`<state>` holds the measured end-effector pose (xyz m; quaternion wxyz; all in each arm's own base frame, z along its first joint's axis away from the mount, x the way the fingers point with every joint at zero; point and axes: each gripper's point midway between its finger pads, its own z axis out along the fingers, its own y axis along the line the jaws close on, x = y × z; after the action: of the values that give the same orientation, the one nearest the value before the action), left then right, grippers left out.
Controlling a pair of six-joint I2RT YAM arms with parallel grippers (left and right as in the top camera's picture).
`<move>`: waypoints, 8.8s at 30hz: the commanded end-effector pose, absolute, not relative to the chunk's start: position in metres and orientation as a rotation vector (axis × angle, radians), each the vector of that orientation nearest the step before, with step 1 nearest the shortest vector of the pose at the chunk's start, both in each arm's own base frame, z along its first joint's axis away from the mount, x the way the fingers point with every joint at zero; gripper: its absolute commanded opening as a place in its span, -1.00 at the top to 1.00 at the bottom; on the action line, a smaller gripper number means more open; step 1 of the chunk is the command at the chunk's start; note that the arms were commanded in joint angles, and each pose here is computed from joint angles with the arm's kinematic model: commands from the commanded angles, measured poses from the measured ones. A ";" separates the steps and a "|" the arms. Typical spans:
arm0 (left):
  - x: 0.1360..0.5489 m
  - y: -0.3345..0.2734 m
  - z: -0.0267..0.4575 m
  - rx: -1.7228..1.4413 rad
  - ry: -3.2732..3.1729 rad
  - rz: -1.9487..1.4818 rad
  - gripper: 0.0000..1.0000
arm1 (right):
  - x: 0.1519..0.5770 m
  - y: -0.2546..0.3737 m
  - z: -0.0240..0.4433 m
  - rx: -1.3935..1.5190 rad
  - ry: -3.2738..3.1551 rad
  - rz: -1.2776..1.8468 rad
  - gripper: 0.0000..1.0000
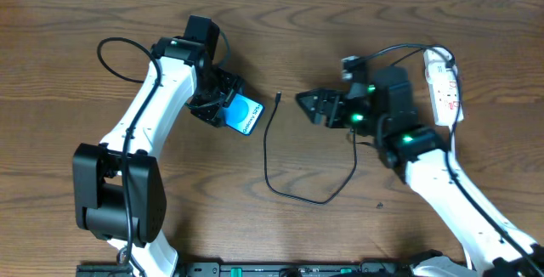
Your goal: Plug charger to phone and switch on socket
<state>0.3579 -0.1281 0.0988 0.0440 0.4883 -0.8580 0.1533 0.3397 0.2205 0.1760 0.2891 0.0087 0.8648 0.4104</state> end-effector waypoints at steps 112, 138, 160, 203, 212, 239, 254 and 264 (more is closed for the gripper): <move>0.434 -0.203 0.208 0.961 -2.508 1.599 0.35 | 0.418 0.273 0.230 1.188 1.630 1.712 0.97; 0.462 -0.207 0.240 0.631 -2.747 1.876 0.86 | 0.414 0.279 0.230 1.179 1.656 1.738 0.49; 0.455 -0.168 0.237 0.340 -2.849 1.920 0.86 | 0.422 0.255 0.223 0.306 1.862 1.329 -0.99; 0.452 -0.014 0.187 0.919 -2.977 1.565 0.86 | 0.432 0.285 0.083 0.028 2.755 0.482 -0.59; 0.453 -0.014 0.188 0.916 -2.984 1.568 0.85 | 0.431 0.295 0.038 0.029 2.782 0.371 -0.05; 0.453 -0.014 0.188 0.916 -2.983 1.568 0.86 | 0.414 0.281 -0.018 0.157 2.862 0.135 0.48; 0.453 -0.014 0.188 0.916 -2.984 1.568 0.85 | 0.420 0.284 0.015 -0.129 2.859 0.246 0.98; 0.453 -0.014 0.188 0.916 -2.984 1.568 0.85 | 0.401 0.269 0.031 -0.549 2.904 0.313 0.98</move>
<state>0.4519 -0.0123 0.1744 -0.1593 0.2762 -0.8422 0.4347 0.3979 0.2602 0.0078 0.0737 -0.1199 0.9880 0.0642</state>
